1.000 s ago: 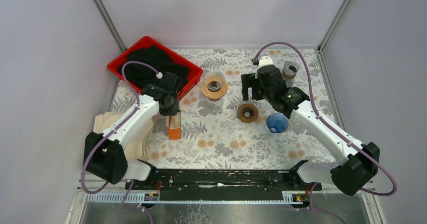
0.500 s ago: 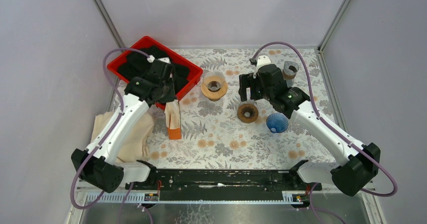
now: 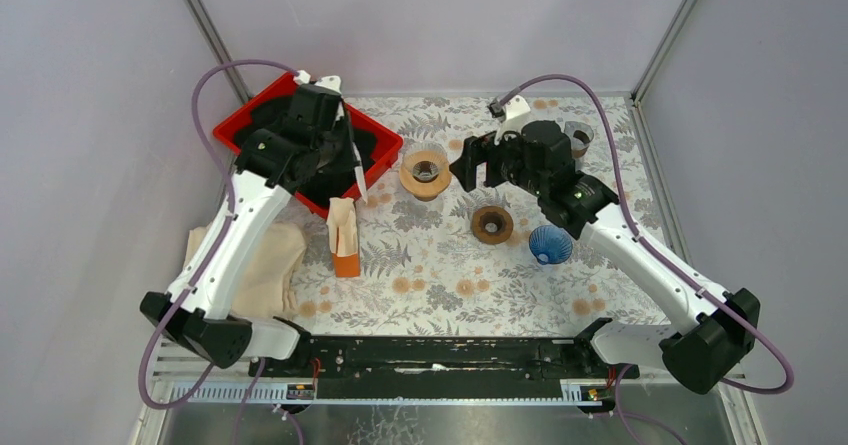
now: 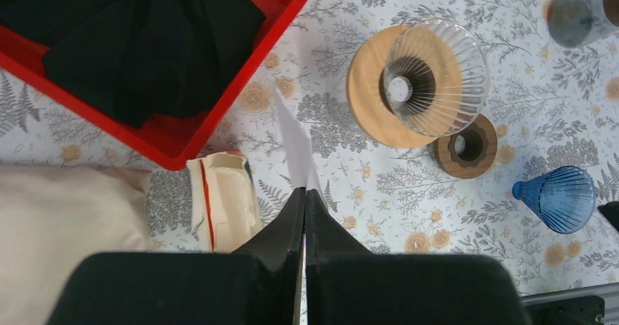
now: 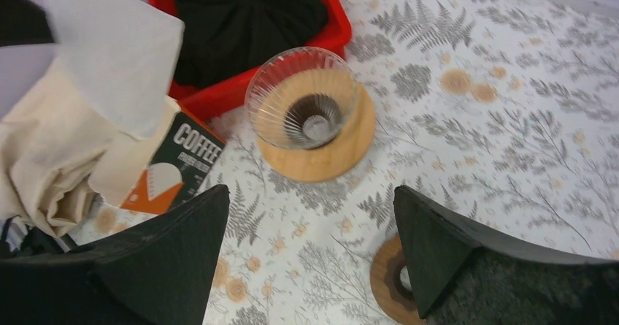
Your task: Place the coffee filter in the dripper
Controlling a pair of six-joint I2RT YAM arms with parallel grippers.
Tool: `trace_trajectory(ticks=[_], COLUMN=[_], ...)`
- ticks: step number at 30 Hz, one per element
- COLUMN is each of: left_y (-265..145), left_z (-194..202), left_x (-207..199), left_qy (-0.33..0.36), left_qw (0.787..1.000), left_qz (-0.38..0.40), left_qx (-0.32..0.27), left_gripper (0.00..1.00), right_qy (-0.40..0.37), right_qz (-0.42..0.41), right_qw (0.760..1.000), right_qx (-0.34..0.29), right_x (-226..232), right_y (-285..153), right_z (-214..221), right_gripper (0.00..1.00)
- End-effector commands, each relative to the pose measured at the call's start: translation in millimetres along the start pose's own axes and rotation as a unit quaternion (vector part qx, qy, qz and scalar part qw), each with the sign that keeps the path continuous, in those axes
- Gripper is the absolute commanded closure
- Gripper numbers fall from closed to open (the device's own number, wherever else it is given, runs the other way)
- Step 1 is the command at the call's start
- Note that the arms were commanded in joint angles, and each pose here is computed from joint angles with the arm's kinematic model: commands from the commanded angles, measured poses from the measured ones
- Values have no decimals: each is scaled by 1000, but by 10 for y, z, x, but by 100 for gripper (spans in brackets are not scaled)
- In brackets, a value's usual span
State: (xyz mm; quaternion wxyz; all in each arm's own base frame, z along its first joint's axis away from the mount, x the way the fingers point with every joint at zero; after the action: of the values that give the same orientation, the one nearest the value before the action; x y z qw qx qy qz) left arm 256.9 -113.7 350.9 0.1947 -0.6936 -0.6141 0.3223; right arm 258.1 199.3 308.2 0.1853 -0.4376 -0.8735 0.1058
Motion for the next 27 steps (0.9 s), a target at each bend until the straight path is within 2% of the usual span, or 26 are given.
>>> trace_trajectory(ticks=[1,16,27], left_y=[60,2,-13], left_z=[-44,-120,-90], left_x=[-180,-639,-870], left_qy=[24,82,101], left_qw=[1000,995,994], left_qz=[18,-49,-47], left_qx=[8,-19,-19], left_gripper=[100,100,100], right_qy=[-10,19,30], right_qz=[-66,-136,-129], right_qw=[995,978,978], right_qx=[-70,-154,-163], right_x=[279,741,895], right_y=[46,197,348], right_z=[-305,-221,-79], right_gripper=[10,13,16])
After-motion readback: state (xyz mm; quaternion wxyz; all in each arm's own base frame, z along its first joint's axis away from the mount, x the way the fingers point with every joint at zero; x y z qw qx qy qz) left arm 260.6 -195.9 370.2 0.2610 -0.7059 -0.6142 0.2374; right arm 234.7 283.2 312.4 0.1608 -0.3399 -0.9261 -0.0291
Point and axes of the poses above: each gripper's point midway between its finger pads, its own y axis out along the fingers, its own x axis along the line the jaws close on, z = x × y, the point moved 8 cm from there along -y, back along the fingers, and after that the axes turned 1 degree about y, right-handed, at the moved point
